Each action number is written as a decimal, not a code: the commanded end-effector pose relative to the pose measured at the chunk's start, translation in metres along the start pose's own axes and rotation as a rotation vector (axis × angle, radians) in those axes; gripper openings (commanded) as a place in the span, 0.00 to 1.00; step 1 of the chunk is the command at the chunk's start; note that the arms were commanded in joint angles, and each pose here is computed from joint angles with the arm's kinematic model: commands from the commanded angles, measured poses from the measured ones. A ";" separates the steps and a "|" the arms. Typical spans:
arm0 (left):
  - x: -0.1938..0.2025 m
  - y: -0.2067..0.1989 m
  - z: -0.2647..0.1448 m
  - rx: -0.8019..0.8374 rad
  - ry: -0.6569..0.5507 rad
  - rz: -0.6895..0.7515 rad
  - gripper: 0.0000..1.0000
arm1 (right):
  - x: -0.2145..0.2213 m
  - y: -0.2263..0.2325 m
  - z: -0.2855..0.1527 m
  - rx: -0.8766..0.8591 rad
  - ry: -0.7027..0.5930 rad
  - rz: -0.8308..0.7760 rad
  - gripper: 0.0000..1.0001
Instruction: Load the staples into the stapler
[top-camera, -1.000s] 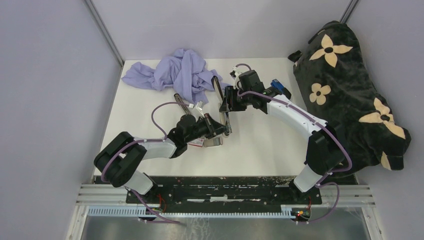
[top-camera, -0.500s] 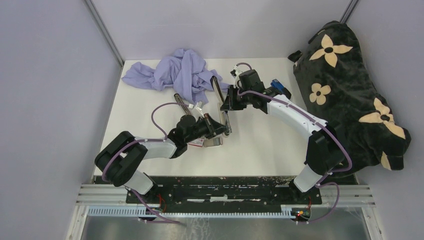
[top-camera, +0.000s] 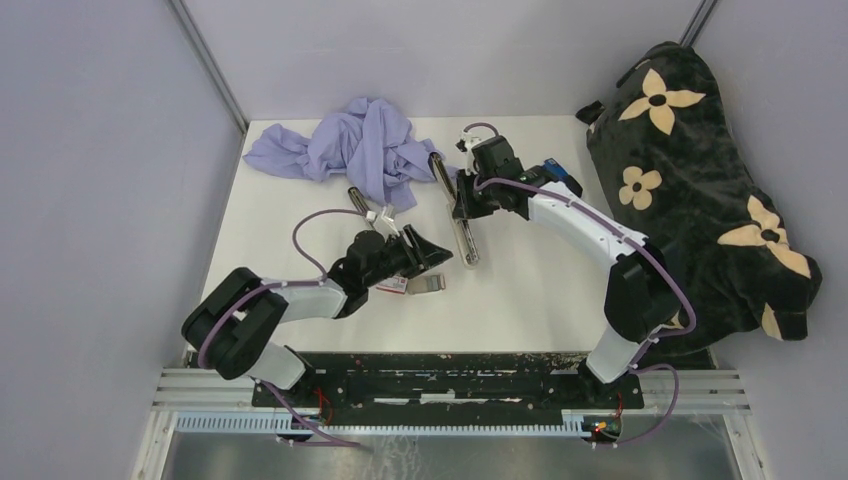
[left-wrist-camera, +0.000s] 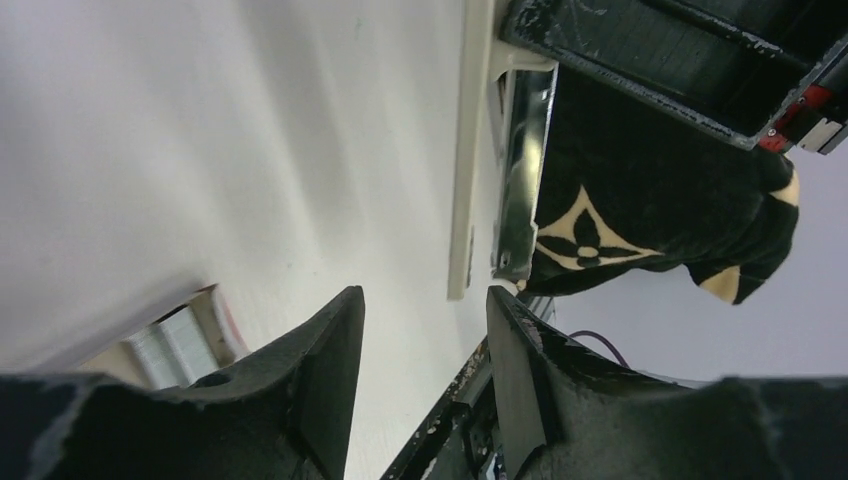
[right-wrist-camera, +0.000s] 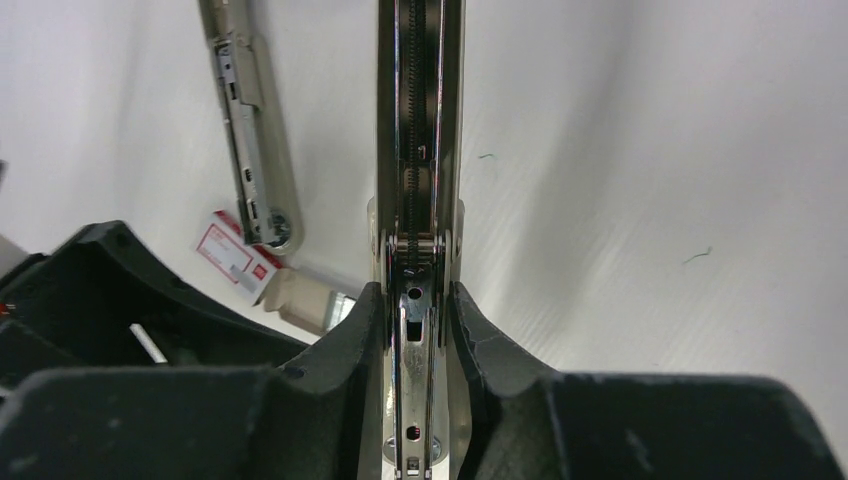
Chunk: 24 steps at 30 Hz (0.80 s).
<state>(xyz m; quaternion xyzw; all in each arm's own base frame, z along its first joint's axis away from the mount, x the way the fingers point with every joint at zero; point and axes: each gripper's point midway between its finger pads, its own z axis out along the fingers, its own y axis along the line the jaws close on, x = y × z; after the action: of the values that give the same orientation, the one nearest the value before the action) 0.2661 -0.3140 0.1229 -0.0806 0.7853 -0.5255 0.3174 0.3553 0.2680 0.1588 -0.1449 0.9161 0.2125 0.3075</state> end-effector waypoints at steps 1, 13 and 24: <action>-0.019 0.022 -0.019 -0.101 -0.075 -0.031 0.57 | -0.034 -0.010 0.000 0.080 -0.078 -0.073 0.01; -0.079 0.048 -0.076 -0.367 -0.231 0.096 0.75 | -0.019 -0.043 0.061 0.280 0.036 -0.046 0.01; -0.092 0.048 -0.099 -0.440 -0.274 0.136 0.78 | 0.009 -0.058 0.098 0.365 0.143 -0.055 0.06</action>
<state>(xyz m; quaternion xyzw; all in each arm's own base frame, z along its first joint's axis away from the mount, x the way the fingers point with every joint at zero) 0.2854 -0.1845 0.1332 -0.1751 0.8348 -0.3282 0.4059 0.4027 0.2571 0.0448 -0.1402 0.9620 0.0305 0.2325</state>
